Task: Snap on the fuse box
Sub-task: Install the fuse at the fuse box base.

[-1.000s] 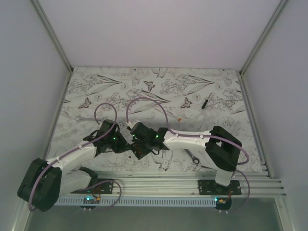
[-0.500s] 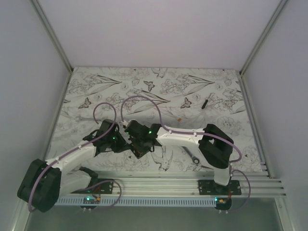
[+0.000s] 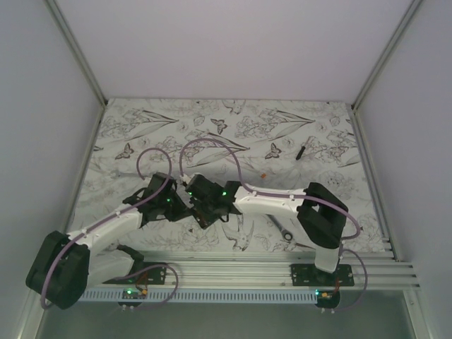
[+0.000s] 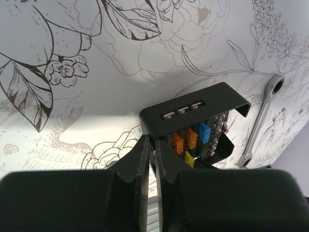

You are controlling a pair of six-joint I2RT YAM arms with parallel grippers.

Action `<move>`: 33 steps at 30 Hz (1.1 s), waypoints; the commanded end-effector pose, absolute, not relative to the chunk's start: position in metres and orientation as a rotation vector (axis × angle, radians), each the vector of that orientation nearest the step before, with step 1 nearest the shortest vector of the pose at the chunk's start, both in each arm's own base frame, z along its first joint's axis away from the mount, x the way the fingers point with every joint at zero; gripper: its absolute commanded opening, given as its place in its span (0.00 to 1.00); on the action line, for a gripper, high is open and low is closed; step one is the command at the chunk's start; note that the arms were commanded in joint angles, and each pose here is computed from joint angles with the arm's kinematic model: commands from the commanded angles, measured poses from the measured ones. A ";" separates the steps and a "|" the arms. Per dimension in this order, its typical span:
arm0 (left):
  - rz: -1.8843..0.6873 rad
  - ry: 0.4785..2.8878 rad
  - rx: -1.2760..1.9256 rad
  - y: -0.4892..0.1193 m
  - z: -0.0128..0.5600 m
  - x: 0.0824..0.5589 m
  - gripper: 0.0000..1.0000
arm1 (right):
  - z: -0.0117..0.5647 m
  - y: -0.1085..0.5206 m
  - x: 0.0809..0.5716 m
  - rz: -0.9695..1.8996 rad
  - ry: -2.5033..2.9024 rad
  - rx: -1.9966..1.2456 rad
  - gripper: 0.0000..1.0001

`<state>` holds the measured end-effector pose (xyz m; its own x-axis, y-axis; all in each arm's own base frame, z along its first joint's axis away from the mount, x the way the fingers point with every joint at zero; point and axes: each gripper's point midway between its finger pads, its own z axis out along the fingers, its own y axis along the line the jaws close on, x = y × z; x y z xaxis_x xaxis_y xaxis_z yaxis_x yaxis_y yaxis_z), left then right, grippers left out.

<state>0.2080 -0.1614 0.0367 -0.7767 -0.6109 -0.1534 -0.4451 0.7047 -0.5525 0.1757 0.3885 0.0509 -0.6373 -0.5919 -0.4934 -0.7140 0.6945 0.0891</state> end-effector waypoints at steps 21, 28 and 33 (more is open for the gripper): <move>-0.780 2.559 -0.751 -0.177 0.062 0.220 0.38 | 0.080 0.374 0.203 0.430 2.395 -0.845 0.29; -0.623 2.570 -0.731 -0.141 0.060 0.202 0.55 | 0.070 0.374 0.213 0.438 2.443 -0.830 0.21; -0.560 2.576 -0.665 -0.125 0.060 0.195 0.70 | 0.072 0.382 0.211 0.493 2.444 -0.842 0.19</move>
